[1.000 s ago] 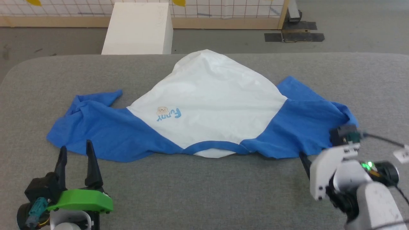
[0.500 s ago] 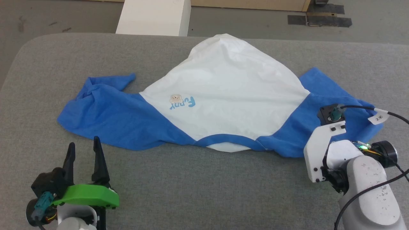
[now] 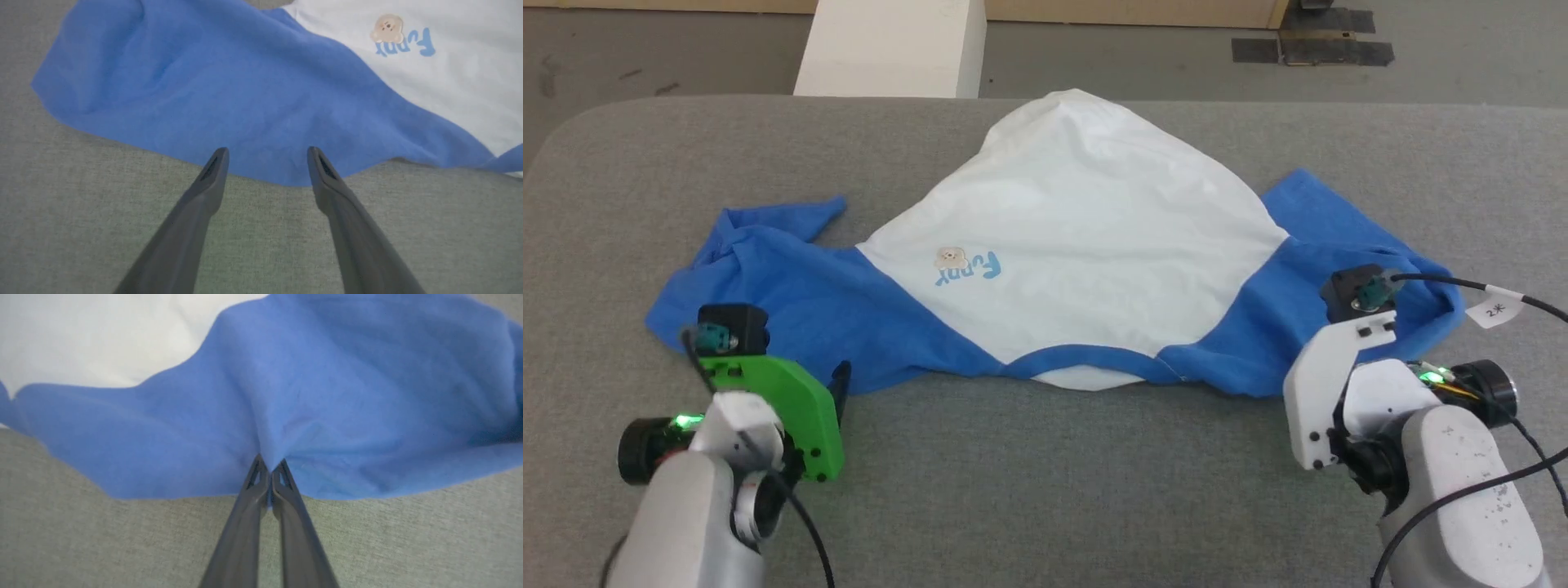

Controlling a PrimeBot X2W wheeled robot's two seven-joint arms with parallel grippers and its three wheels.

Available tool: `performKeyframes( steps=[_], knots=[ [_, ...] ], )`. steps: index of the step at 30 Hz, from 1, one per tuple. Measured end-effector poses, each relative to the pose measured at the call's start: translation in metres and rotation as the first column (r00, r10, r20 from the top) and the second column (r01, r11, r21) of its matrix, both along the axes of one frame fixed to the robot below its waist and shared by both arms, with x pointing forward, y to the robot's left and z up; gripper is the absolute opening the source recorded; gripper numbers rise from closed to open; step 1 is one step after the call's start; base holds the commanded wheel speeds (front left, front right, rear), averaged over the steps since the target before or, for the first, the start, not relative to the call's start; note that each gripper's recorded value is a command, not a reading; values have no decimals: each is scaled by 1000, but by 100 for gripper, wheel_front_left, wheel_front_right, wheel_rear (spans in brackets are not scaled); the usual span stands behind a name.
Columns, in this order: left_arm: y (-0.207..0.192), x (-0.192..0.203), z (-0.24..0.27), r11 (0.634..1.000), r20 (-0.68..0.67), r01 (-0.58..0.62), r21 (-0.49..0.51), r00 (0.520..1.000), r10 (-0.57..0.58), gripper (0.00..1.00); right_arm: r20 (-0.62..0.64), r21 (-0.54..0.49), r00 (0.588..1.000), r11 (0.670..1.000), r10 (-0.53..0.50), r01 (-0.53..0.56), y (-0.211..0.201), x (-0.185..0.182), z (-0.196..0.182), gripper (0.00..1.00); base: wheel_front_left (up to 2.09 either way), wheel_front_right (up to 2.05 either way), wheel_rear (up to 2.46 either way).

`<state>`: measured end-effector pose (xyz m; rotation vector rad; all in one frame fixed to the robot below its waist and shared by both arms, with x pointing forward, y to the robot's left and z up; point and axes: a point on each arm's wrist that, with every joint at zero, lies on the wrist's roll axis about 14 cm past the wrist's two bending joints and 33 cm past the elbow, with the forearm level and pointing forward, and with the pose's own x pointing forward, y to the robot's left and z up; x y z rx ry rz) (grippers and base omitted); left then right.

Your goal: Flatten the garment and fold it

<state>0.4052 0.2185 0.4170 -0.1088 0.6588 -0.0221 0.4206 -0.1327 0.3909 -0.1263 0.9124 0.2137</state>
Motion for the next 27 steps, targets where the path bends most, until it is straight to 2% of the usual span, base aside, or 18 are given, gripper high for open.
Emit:
performKeyframes(
  steps=[3,9,10,11,16,21,24,27],
  knots=[
    [6,-1,-19,999,-150,30,44,988,-23,100,11,18,1000,1000,10,-10,4,0,1,0,0,0,0],
    [-5,3,-40,998,-264,60,-2,963,-59,100,13,21,1000,1000,-11,11,-3,-1,-2,0,0,0,0],
    [-8,3,-43,998,-279,66,-19,958,-69,58,11,20,1000,1000,-19,19,-6,-1,-3,0,0,0,0],
    [-9,2,-45,997,-288,68,-28,955,-73,0,11,19,1000,999,-26,25,-9,-1,-3,0,0,0,0],
    [-20,6,-45,993,-267,67,-93,960,-90,0,25,20,998,998,-56,55,-18,-3,-2,0,0,0,0],
    [-18,13,-27,986,-156,-2,-165,987,-24,0,88,61,992,995,-86,80,-21,0,13,0,0,0,0],
    [-18,28,8,970,-6,-33,-242,999,32,0,154,165,978,979,-142,116,-24,7,35,0,0,0,0],
    [-10,45,63,958,185,-30,-284,979,85,0,248,252,948,959,-197,133,-29,18,70,0,0,0,0]
  ],
)
